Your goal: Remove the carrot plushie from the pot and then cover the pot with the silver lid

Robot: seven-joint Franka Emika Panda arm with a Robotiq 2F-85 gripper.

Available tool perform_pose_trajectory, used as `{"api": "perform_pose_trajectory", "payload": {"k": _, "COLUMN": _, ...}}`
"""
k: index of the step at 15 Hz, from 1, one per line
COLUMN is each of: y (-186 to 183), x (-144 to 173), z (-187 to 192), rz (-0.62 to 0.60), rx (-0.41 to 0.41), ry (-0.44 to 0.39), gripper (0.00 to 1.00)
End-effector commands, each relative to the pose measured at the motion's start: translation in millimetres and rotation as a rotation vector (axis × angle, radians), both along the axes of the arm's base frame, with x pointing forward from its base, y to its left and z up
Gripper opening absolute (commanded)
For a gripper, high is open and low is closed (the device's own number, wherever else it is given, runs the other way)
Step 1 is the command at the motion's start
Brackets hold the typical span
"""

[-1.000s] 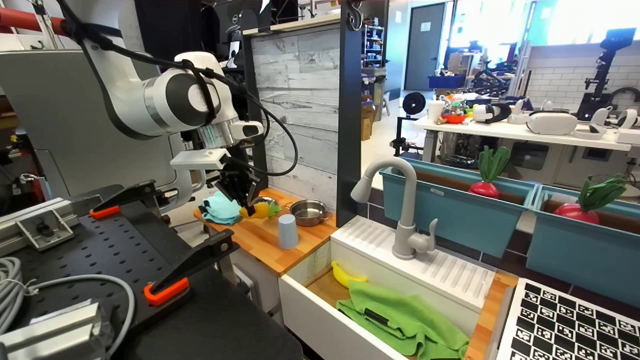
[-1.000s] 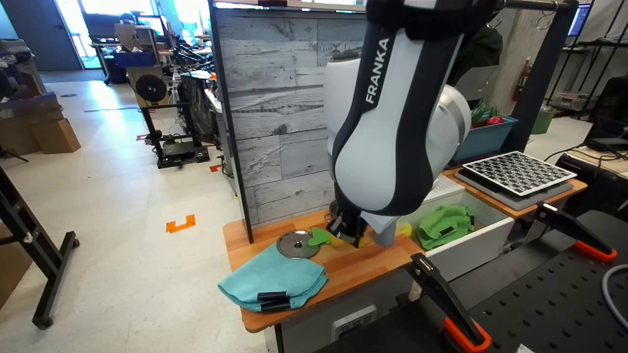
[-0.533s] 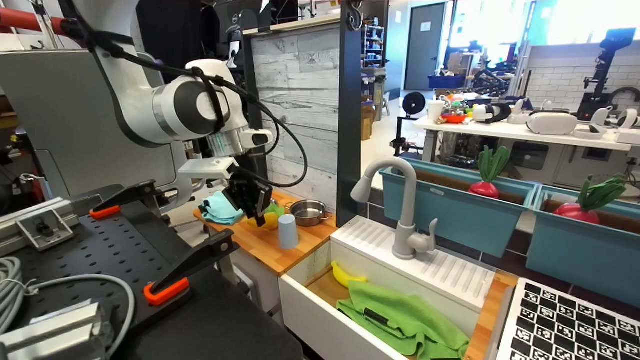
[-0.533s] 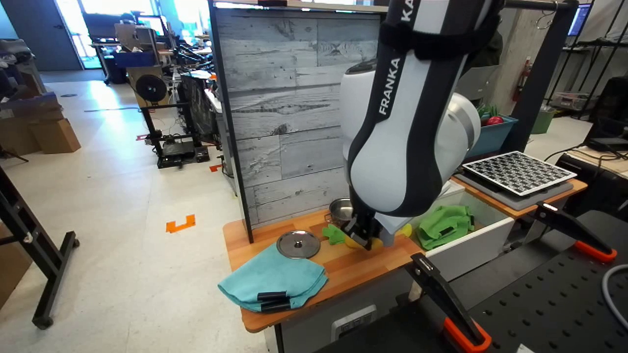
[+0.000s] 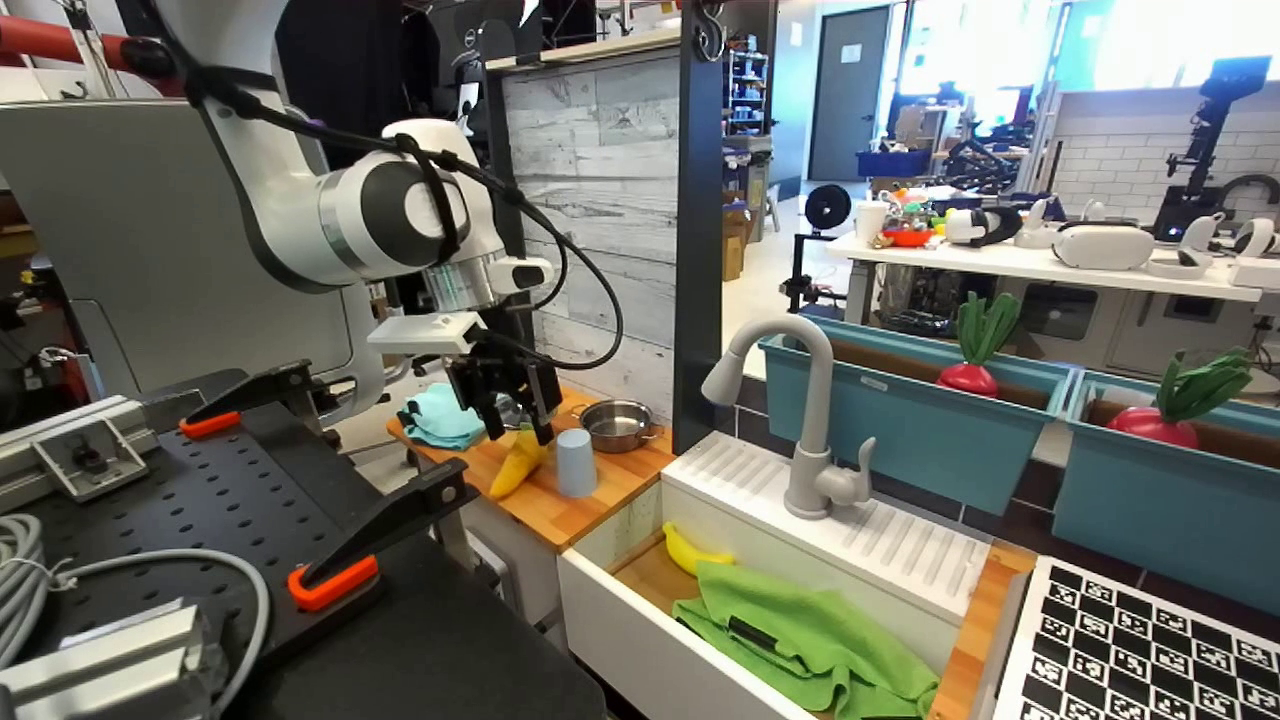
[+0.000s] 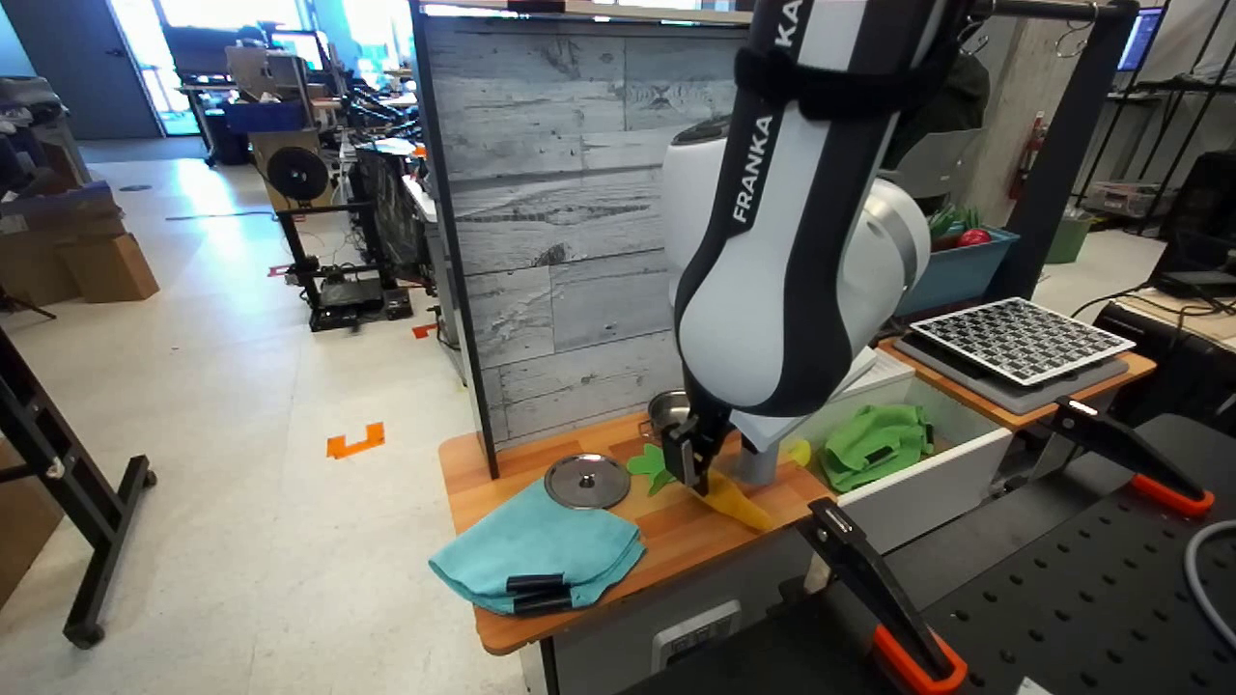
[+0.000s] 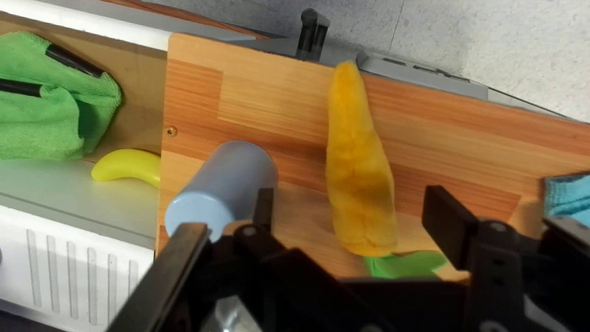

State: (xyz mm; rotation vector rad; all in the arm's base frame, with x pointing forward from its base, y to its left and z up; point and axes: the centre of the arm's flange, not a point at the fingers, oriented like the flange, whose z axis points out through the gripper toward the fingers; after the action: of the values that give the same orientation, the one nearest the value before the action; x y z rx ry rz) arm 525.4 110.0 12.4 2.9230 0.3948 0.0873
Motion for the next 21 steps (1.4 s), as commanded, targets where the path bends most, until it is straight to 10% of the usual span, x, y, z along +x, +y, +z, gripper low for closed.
{"api": "perform_pose_trajectory", "payload": {"k": 1, "y": 3, "x": 10, "z": 13, "rz": -0.009, "rx": 0.016, "ry": 0.007, "gripper": 1.0}}
{"api": "perform_pose_trajectory", "payload": {"k": 21, "y": 62, "x": 74, "z": 22, "rz": 0.12, "rx": 0.198, "ry": 0.041, "gripper": 1.0}}
